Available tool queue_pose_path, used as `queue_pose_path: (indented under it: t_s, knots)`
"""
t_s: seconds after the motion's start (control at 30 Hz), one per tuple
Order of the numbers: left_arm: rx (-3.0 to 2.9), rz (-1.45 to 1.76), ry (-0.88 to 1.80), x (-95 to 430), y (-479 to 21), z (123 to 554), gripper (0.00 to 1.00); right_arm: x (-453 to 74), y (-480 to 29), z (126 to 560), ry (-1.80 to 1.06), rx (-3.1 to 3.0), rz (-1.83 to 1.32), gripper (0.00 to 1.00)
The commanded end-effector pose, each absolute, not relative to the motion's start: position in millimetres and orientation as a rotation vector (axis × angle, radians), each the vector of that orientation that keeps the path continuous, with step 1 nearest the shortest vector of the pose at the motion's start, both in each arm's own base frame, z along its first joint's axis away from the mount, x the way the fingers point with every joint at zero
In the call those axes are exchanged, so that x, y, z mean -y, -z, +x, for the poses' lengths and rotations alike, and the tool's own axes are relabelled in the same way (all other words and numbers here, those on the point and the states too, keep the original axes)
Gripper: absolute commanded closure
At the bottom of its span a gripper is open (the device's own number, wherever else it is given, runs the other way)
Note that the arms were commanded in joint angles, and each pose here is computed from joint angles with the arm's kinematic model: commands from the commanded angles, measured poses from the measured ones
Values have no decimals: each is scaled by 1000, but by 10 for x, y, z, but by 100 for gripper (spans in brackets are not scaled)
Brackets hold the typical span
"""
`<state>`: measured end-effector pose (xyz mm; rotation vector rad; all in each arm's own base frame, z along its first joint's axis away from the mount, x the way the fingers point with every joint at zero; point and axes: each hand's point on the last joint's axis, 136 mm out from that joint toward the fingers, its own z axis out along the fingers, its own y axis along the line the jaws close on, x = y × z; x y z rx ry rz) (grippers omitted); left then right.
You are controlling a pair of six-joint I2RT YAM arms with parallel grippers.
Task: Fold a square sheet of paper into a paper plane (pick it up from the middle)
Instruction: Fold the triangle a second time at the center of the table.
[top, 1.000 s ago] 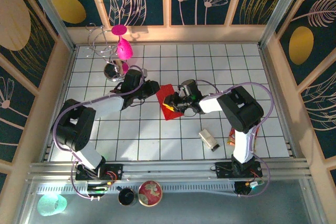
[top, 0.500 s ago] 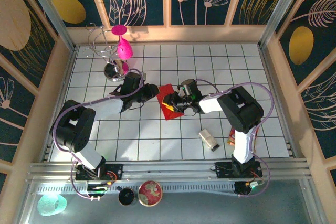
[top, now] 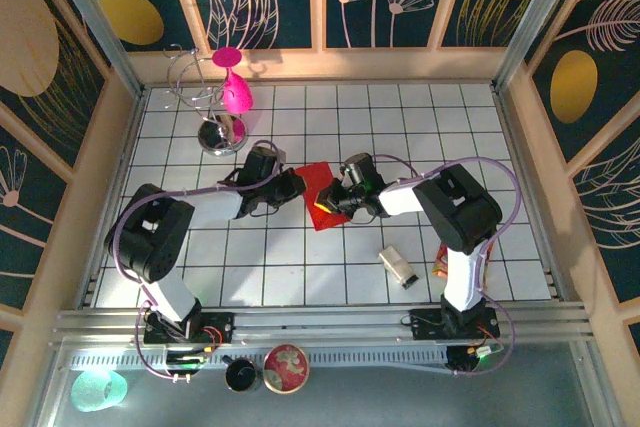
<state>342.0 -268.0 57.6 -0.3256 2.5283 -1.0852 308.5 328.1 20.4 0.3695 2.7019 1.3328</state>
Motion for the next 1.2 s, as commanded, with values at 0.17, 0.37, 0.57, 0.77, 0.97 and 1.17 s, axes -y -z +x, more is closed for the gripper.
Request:
queue_pose_path:
  t_s: [0.17, 0.37, 0.57, 0.77, 0.97, 1.17]
  knots:
    - [-2608, -286, 1008, 2831, -331, 3356, 100, -3198, 11, 2990, -1225, -2794, 416, 100]
    - [-2634, -285, 980, 2847, -222, 3346, 100, -3195, 20, 2985, -1225, -2795, 421, 100]
    - [-2675, -300, 893, 2747, -87, 3295, 100, -3198, -1, 3000, -1231, -2785, 423, 100]
    - [-2712, -295, 820, 2653, 29, 3240, 100, -3244, -121, 3033, -1279, -2744, 397, 100]
    - [-2741, -254, 782, 2639, 101, 3223, 100, -3273, -596, 3195, -1388, -2594, 289, 97]
    - [-2750, -222, 772, 2648, 112, 3233, 100, -3118, -601, 3311, -1286, -2585, 221, 97]
